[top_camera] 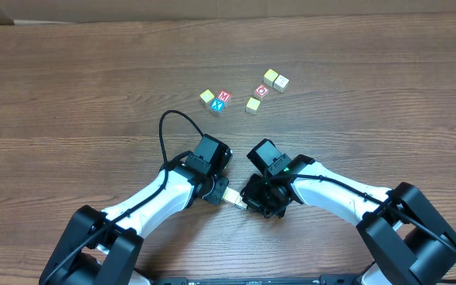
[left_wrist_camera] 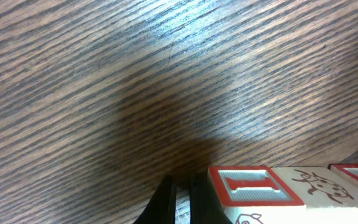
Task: Flip 5 blocks
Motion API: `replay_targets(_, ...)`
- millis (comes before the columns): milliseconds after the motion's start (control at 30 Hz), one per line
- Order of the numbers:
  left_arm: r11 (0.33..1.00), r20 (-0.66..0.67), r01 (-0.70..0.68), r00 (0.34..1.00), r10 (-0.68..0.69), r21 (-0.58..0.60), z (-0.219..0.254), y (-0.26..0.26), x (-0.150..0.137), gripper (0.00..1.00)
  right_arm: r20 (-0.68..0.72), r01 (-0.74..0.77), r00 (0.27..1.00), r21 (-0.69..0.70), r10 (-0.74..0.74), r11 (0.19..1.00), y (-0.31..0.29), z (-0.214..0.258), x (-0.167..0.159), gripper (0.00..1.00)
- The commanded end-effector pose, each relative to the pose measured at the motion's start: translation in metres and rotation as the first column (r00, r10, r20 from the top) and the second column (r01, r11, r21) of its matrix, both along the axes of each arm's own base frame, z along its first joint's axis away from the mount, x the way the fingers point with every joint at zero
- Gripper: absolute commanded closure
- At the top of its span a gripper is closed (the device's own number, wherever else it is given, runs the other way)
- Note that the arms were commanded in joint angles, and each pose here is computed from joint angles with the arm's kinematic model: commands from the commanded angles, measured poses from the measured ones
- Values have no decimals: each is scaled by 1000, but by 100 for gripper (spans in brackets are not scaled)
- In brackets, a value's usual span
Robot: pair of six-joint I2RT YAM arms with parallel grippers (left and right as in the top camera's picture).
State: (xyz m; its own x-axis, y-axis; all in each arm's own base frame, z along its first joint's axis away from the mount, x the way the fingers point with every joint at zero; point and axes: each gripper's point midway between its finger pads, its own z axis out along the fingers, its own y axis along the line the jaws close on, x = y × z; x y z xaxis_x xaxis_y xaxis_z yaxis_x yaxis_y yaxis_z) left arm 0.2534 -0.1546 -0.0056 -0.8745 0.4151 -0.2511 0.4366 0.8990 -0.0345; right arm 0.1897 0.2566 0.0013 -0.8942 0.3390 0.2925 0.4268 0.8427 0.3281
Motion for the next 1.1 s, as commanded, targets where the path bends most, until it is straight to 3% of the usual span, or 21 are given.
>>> replay_targets(0,994,-100,41,994,-31,99,-33,21,-26,96,-13,-9,1000,24,9,1000,8,3,-5,96)
replay_targets(1067,991,-29,114,993,-113,67,-30,10,-10,96,-19,-10,1000,15,10,1000,21,3,-18,96)
